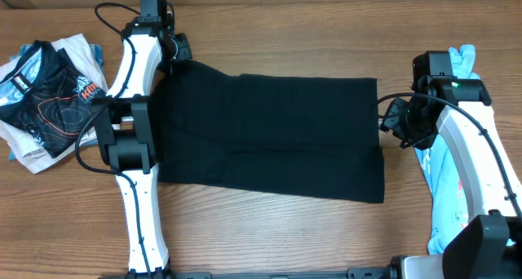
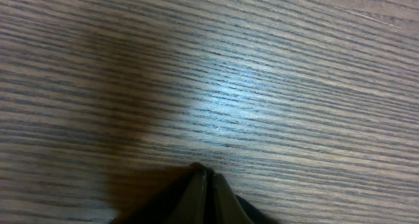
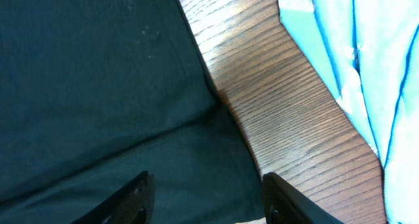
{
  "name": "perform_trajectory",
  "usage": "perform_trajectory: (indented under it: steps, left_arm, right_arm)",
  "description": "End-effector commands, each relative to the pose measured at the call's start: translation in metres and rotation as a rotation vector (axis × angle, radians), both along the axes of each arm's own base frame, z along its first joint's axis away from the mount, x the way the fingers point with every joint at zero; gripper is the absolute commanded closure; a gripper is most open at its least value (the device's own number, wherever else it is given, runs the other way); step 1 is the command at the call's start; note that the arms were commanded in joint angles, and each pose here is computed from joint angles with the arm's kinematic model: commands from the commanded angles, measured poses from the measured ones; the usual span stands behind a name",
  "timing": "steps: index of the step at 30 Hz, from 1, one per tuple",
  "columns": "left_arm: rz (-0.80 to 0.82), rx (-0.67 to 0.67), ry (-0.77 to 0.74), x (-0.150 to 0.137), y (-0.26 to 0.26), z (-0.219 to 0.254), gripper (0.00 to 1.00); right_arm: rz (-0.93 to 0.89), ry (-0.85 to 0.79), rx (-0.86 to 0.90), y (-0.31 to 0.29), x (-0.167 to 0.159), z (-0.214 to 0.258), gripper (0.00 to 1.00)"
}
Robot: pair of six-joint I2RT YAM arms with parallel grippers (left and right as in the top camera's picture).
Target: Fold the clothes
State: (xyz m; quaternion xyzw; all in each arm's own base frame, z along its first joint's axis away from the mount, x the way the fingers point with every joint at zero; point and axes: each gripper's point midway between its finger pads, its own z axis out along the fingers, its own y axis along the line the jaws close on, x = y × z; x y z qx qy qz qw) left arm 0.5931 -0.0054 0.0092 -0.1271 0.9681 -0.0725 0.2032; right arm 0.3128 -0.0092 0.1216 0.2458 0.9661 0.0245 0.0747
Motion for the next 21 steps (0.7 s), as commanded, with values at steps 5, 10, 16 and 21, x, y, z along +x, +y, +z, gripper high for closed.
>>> perform_trajectory:
  steps: [5, 10, 16, 21]
  left_arm:
    - [-0.016, -0.032, -0.02, 0.002, -0.008, 0.014, 0.96]
    - [-0.003, -0.03, -0.081, 0.004, -0.006, 0.06, 0.96]
    - [0.015, -0.037, -0.111, -0.005, -0.005, 0.1, 0.96]
    - [0.019, -0.034, -0.111, -0.011, -0.004, 0.114, 0.96]
  right_arm:
    - [0.006, -0.104, 0.0, 0.0, 0.02, 0.015, 0.45]
    - [0.006, -0.238, -0.007, -0.002, 0.053, 0.024, 0.45]
    - [0.049, -0.367, -0.027, -0.003, 0.095, 0.024, 0.48]
    - [0.056, -0.366, -0.029, -0.004, 0.118, -0.004, 0.48]
